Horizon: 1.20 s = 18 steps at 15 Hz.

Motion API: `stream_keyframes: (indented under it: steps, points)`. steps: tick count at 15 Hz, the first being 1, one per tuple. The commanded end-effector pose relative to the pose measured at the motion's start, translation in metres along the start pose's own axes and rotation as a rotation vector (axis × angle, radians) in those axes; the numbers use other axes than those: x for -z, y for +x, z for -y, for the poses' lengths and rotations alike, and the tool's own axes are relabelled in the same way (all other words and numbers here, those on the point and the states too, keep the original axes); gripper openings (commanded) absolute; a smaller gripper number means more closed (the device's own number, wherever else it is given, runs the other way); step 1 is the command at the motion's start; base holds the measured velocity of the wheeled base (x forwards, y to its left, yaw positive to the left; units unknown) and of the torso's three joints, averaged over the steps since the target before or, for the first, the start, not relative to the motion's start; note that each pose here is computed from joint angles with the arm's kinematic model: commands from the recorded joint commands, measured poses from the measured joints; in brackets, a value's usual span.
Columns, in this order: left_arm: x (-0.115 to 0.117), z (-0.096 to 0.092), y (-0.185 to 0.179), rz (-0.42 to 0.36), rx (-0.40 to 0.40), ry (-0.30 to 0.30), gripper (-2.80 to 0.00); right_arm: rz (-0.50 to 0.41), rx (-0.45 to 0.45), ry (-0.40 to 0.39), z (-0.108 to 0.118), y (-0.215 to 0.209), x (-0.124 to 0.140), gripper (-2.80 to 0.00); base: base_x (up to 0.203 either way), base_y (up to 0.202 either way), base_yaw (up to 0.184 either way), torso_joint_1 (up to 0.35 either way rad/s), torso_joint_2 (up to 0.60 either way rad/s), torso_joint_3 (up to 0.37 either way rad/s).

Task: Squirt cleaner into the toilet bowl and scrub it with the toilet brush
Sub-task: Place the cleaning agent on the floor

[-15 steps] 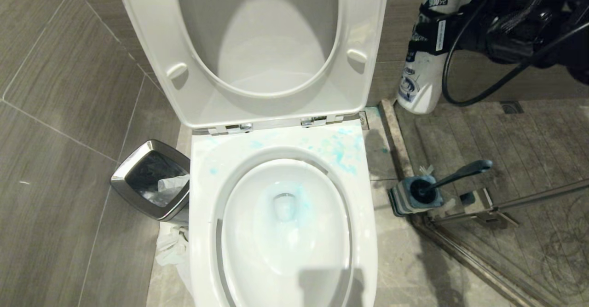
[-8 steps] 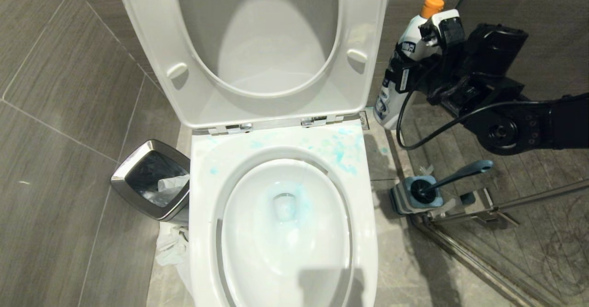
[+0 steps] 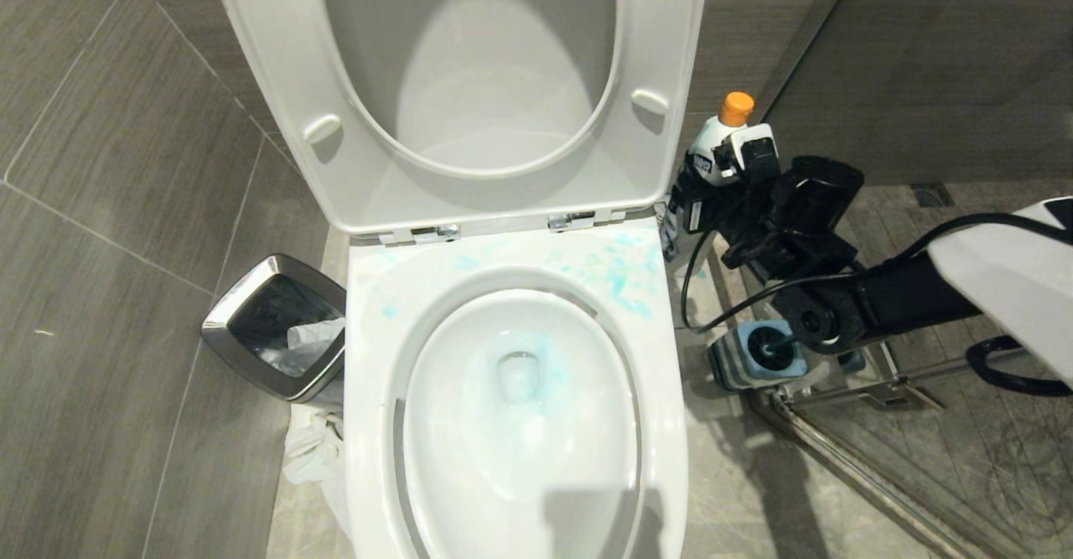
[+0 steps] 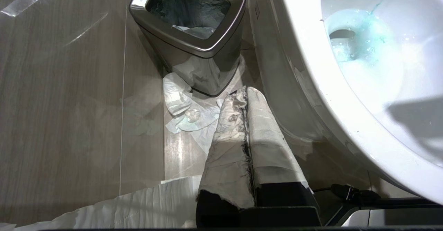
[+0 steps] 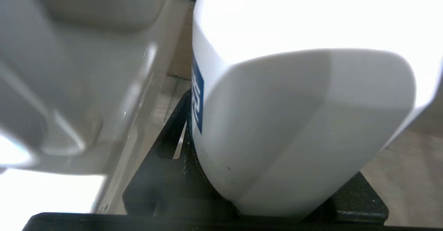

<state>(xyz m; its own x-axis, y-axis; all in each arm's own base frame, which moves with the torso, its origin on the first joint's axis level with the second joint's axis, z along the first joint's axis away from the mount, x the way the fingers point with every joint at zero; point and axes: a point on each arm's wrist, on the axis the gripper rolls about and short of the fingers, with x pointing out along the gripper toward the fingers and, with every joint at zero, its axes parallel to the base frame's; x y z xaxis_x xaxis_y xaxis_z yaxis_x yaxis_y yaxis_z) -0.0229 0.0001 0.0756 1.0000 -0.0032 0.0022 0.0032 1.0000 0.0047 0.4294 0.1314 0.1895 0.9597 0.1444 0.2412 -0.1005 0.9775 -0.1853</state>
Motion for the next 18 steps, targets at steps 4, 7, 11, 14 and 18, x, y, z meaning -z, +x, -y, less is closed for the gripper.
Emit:
stream_keyframes:
  steps: [4, 7, 11, 14, 18]
  points:
    - [0.000, 0.000, 0.000, -0.001, 0.000, 0.000, -2.80, -0.035, -0.010, -0.010, -0.013, 0.009, 0.071, -2.80, 0.000, 0.000, 0.000, 0.000, 0.00, 0.000]
    - [0.000, 0.000, 0.000, -0.001, 0.000, -0.001, -2.80, -0.044, -0.008, -0.012, -0.014, 0.008, 0.073, -2.80, 0.000, 0.000, 0.000, 0.000, 0.00, 0.000]
    - [0.000, 0.000, 0.000, -0.001, 0.000, 0.000, -2.80, -0.036, -0.028, -0.006, -0.021, 0.009, 0.073, -2.80, 0.000, 0.000, 0.000, 0.000, 0.00, 0.000]
    - [0.000, 0.000, 0.000, -0.001, -0.001, 0.000, -2.80, -0.055, -0.036, -0.010, -0.024, 0.009, 0.063, -2.80, 0.000, 0.000, 0.000, 0.000, 0.00, 0.000]
    - [0.000, 0.000, 0.000, -0.001, 0.000, 0.000, -2.80, -0.037, -0.024, -0.004, -0.020, 0.012, 0.049, -2.80, 0.000, 0.000, 0.000, 0.000, 0.00, 0.000]
